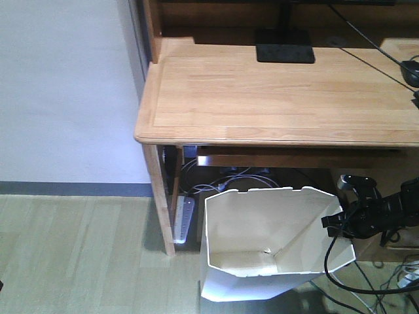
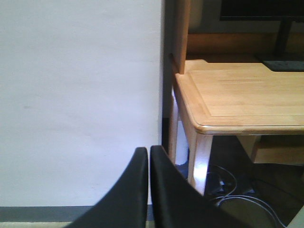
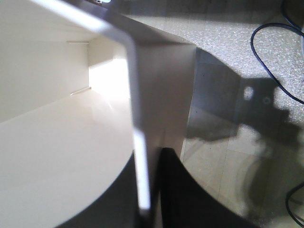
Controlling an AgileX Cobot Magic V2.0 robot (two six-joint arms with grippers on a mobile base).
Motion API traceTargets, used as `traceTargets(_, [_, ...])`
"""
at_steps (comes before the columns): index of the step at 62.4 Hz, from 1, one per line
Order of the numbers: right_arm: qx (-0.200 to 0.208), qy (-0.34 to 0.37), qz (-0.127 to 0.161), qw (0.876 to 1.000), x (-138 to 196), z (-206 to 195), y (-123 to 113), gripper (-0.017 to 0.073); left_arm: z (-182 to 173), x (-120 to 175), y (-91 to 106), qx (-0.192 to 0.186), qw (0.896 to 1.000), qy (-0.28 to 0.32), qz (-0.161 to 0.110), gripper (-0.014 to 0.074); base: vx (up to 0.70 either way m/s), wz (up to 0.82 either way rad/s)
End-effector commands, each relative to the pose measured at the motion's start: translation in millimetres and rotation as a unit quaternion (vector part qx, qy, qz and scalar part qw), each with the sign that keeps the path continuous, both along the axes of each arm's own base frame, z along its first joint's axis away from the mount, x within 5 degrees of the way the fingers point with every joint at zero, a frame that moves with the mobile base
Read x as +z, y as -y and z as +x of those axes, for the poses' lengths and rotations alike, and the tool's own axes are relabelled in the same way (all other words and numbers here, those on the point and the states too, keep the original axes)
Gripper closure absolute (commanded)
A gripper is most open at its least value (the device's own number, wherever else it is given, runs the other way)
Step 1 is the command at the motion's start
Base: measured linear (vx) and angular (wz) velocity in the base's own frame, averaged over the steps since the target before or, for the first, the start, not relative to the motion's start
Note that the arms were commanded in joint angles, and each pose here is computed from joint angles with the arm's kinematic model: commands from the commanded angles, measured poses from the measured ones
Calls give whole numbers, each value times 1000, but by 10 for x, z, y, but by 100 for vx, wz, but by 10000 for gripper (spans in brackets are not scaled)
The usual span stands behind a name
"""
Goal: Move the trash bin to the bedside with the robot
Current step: 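Turn the base away from the desk, holding the bin in the right gripper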
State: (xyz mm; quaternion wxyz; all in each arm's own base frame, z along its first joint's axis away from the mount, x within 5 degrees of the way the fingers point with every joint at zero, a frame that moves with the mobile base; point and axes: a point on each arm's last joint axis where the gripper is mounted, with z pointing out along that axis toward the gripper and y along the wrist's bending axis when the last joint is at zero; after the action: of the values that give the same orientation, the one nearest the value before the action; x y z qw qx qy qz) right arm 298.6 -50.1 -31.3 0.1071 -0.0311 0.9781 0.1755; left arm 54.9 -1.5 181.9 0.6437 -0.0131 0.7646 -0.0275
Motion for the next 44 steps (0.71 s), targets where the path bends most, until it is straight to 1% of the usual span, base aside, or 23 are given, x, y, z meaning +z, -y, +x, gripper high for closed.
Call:
traceTargets(1, [1,50,93,994,310,141,-125,566,11,-27,3,-2,1000,27,-7,599,-6,23])
traceTargets(21, [1,50,93,994,310,141,-125,566,11,-27,3,-2,1000,27,-7,599,-8,33])
traceTargets(44, [2,50,95,994,312,140,-128,566,11,-27,3,-2,1000,27,-7,599,-10,60])
